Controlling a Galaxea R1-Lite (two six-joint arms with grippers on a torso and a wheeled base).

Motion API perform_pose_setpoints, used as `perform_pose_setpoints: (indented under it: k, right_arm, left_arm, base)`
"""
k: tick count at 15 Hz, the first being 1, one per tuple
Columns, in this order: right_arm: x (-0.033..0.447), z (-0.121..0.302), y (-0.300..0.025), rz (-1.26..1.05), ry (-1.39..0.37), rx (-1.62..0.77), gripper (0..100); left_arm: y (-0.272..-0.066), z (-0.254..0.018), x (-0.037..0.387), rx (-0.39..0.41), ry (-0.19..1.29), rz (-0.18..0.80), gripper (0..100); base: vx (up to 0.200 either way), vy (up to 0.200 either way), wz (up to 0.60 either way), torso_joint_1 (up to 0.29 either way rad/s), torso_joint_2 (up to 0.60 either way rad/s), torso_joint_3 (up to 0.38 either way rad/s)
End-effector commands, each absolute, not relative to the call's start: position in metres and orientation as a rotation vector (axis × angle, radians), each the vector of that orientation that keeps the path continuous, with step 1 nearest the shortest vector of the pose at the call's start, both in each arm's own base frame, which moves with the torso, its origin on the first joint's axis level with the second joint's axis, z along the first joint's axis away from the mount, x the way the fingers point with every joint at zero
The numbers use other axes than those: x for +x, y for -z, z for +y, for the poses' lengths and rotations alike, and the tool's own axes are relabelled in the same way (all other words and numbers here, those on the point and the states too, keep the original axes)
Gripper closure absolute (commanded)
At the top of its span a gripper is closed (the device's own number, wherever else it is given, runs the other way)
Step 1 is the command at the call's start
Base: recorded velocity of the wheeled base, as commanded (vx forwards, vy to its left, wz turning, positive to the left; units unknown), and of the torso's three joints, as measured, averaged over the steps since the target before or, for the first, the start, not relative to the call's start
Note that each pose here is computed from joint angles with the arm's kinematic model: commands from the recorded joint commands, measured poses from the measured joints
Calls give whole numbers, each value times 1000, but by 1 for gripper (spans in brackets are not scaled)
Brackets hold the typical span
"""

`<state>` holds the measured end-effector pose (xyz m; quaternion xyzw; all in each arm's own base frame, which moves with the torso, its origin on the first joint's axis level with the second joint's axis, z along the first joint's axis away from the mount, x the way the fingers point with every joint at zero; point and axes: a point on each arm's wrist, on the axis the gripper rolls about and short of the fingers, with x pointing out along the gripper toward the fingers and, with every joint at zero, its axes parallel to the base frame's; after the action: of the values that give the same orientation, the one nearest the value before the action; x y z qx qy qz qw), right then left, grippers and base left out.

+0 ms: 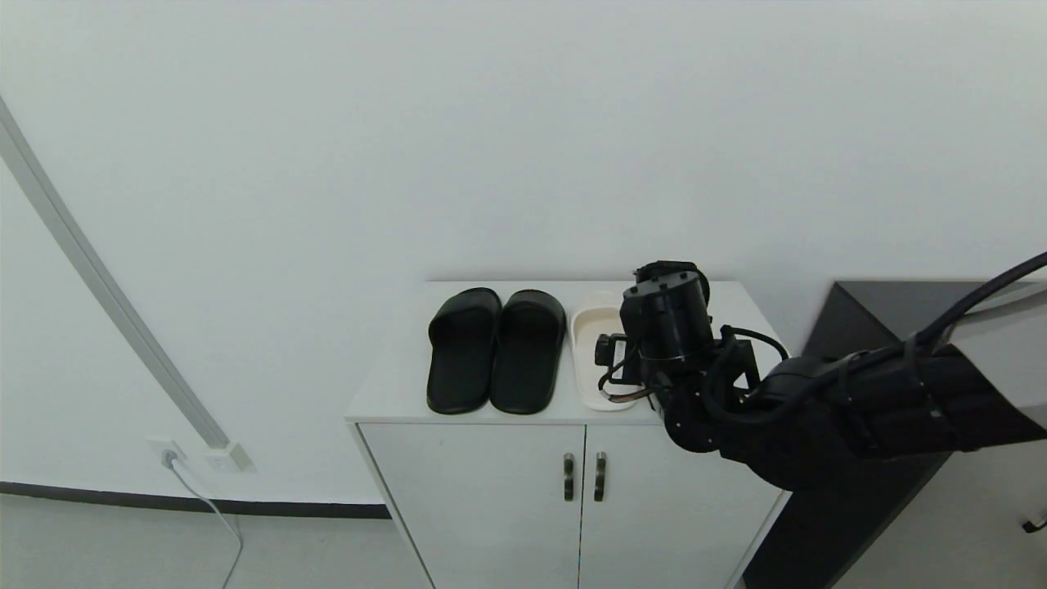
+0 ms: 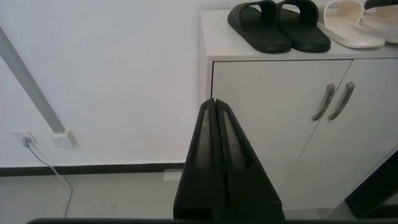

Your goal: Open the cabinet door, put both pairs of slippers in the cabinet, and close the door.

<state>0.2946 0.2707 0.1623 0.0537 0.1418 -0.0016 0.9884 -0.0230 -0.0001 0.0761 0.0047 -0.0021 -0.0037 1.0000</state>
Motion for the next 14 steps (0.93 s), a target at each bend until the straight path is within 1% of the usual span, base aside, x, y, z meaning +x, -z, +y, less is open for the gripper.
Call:
perform_pose_setpoints:
  k: [1, 3, 10, 14]
  right_arm:
    - [309, 275, -145, 306, 24, 86, 0]
    - [322, 273, -138, 304, 43, 57, 0]
    - [368, 276, -133, 251, 84, 57, 0]
    - [381, 279, -131, 235, 89, 71, 0]
  left_arm:
    - [-76, 0, -23, 9, 8, -3, 100]
    - [-76, 0, -23, 9, 8, -3, 100]
    - [-76, 0, -23, 9, 8, -3, 100]
    - [-76, 0, -23, 9, 8, -3, 100]
  base:
    - [0, 0, 0, 0, 0, 0]
    - [0, 0, 0, 0, 0, 0]
    - [0, 0, 0, 0, 0, 0]
    - [0, 0, 0, 0, 0, 0]
